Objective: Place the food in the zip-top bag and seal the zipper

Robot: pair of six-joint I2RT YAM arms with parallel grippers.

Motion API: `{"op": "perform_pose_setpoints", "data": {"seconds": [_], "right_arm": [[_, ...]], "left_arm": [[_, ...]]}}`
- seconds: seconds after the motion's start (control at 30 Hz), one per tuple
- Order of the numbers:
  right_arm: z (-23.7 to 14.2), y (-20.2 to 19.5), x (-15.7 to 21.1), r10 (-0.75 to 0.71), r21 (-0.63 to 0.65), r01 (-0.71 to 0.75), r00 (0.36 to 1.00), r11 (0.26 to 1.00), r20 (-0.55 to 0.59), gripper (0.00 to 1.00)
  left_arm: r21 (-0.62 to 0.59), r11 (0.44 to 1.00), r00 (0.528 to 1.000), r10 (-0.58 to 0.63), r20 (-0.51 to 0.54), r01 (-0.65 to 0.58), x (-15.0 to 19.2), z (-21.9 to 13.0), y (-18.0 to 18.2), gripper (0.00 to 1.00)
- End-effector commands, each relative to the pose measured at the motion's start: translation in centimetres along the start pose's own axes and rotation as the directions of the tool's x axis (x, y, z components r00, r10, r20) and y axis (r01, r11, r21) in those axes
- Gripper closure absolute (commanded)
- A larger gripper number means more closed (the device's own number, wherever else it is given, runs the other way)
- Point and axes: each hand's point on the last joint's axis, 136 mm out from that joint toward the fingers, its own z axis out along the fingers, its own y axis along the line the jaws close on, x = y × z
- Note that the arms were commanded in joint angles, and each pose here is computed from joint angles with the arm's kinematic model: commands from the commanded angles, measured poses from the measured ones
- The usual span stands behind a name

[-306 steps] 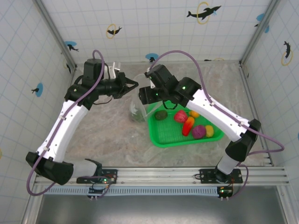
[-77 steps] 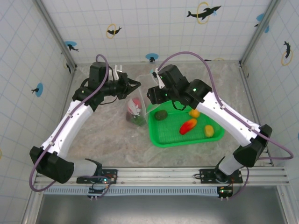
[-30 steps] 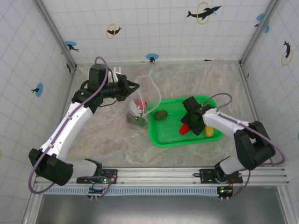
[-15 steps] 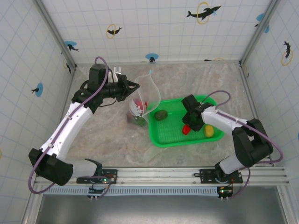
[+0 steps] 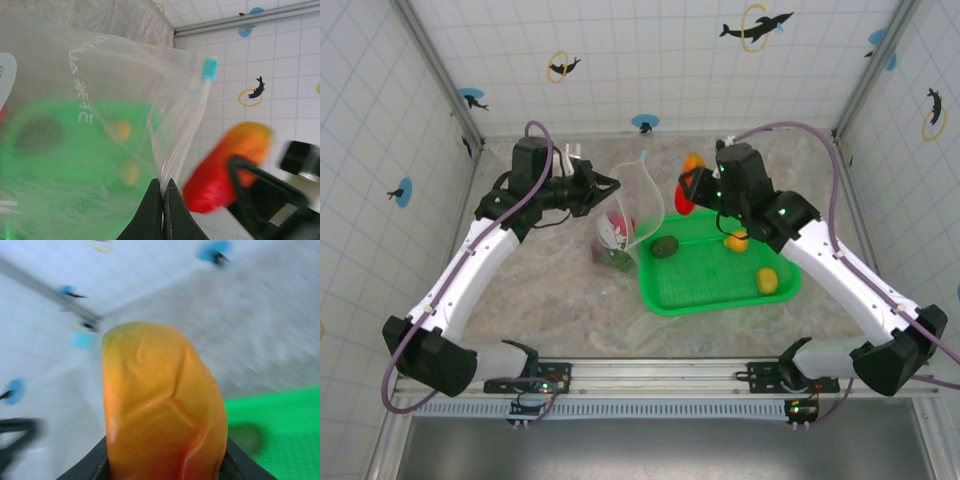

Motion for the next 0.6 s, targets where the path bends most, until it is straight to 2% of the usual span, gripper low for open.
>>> {"op": "perform_pose_setpoints", "data": {"seconds": [0.0,0.17,0.27,0.37,0.57], "right_arm": [[-0.9,7.1,-3.0,-0.206,-0.190,0.226,0.971,0.955,0.117,0.62],[0.4,11.3,-2.6,-0.352,-0.204,0.376,0.924,0.904,0.148,0.61],[1.5,12.6,-0.5,-0.461,-0.184,0.482,0.876,0.857,0.144,0.60],[2.5,12.2,1.2,-0.513,-0.146,0.528,0.849,0.837,0.129,0.60],[3.9,9.6,3.3,-0.521,-0.078,0.531,0.845,0.844,0.124,0.60]], "left_arm": [[0.023,1.000,1.000,0.008,-0.006,-0.008,-0.2,0.0,-0.4,1.00],[0.032,0.999,1.000,0.005,-0.008,-0.005,-0.2,0.1,-0.7,1.00],[0.034,0.999,1.000,0.003,-0.005,-0.002,-0.3,0.0,-0.8,1.00],[0.041,0.999,1.000,0.000,-0.001,0.000,-0.4,0.0,-1.0,1.00],[0.049,0.999,1.000,0.002,-0.002,-0.002,-0.3,-0.1,-1.2,1.00]]}}
